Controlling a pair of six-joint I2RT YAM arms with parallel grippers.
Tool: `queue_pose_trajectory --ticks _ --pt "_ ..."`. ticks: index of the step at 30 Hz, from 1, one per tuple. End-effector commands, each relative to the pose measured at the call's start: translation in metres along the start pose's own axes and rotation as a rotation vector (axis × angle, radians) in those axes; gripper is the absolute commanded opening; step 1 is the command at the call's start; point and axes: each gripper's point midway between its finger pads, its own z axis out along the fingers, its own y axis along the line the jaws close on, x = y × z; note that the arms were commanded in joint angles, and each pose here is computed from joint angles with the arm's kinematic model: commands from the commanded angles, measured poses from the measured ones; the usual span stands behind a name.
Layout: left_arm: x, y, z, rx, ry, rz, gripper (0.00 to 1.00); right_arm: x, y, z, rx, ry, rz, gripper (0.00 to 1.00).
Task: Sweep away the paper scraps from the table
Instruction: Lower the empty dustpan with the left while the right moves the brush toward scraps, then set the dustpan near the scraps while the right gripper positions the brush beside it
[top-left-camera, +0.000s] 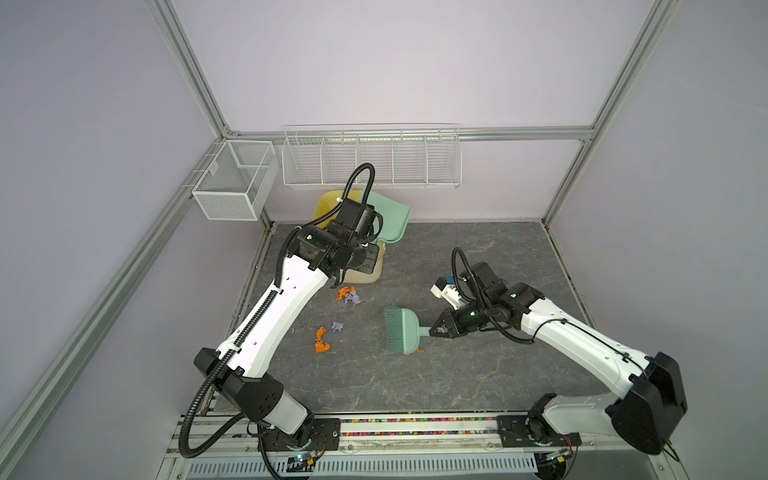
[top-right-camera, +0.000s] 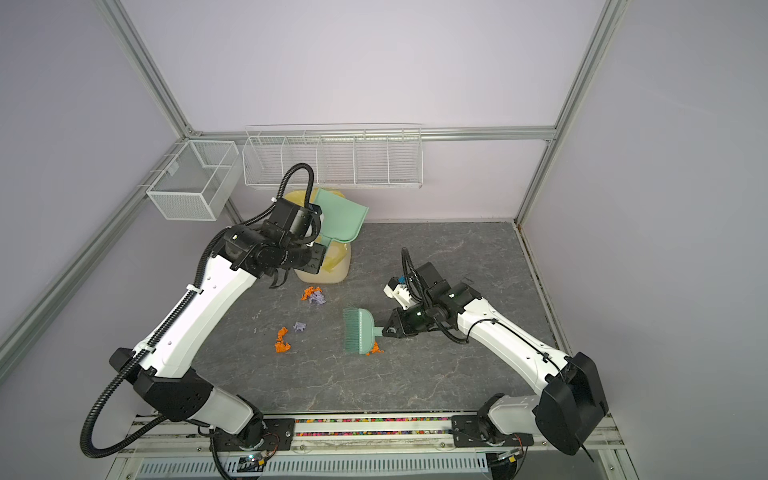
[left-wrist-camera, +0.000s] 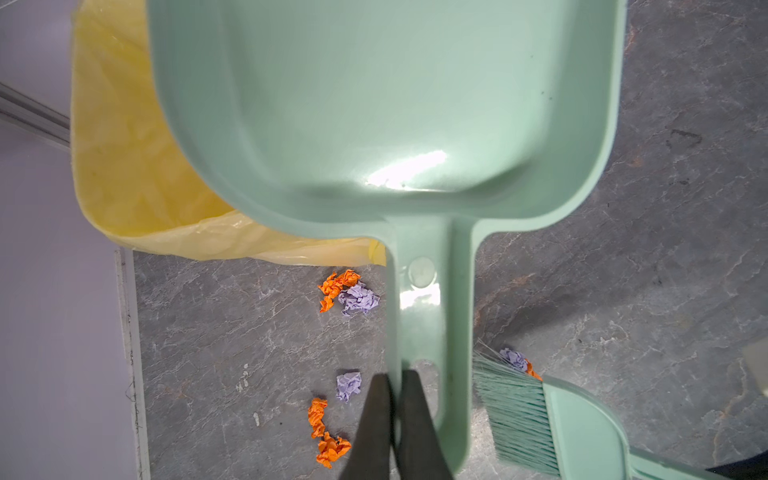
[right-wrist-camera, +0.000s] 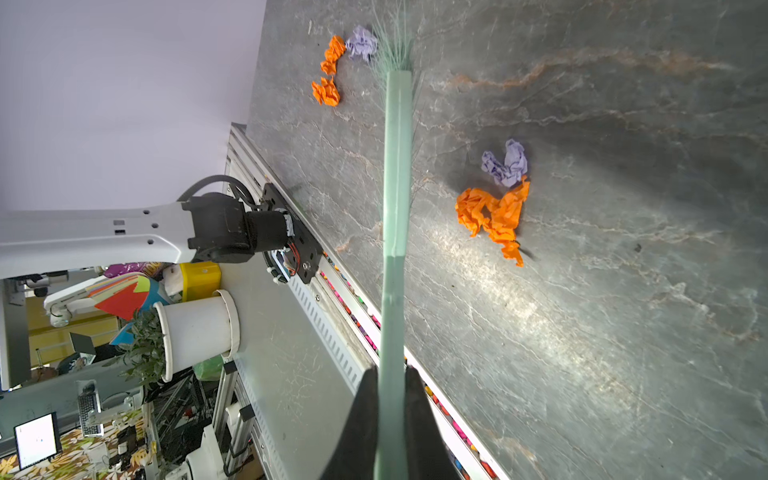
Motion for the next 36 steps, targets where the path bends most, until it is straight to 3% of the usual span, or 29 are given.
queue_pose_trajectory --ticks 1,19,28,36 --pt "-0.002 -0.005 -0.006 0.02 -0.017 -0.014 0.0 0.002 -0.002 0.002 0.034 0.025 -0.004 0.07" --pt "-0.007 -0.01 -0.023 0.054 -0.055 -0.009 0.0 0.01 -0.075 0.014 0.301 0.149 0.09 0.07" --pt "0.0 -0.031 -0.024 0.106 -0.05 0.019 0.0 0.008 -0.106 -0.021 0.369 0.139 0.16 0.07" --pt "0.001 -0.071 -0.016 0.21 -0.063 0.042 0.0 0.004 -0.089 -0.055 0.392 0.053 0.151 0.07"
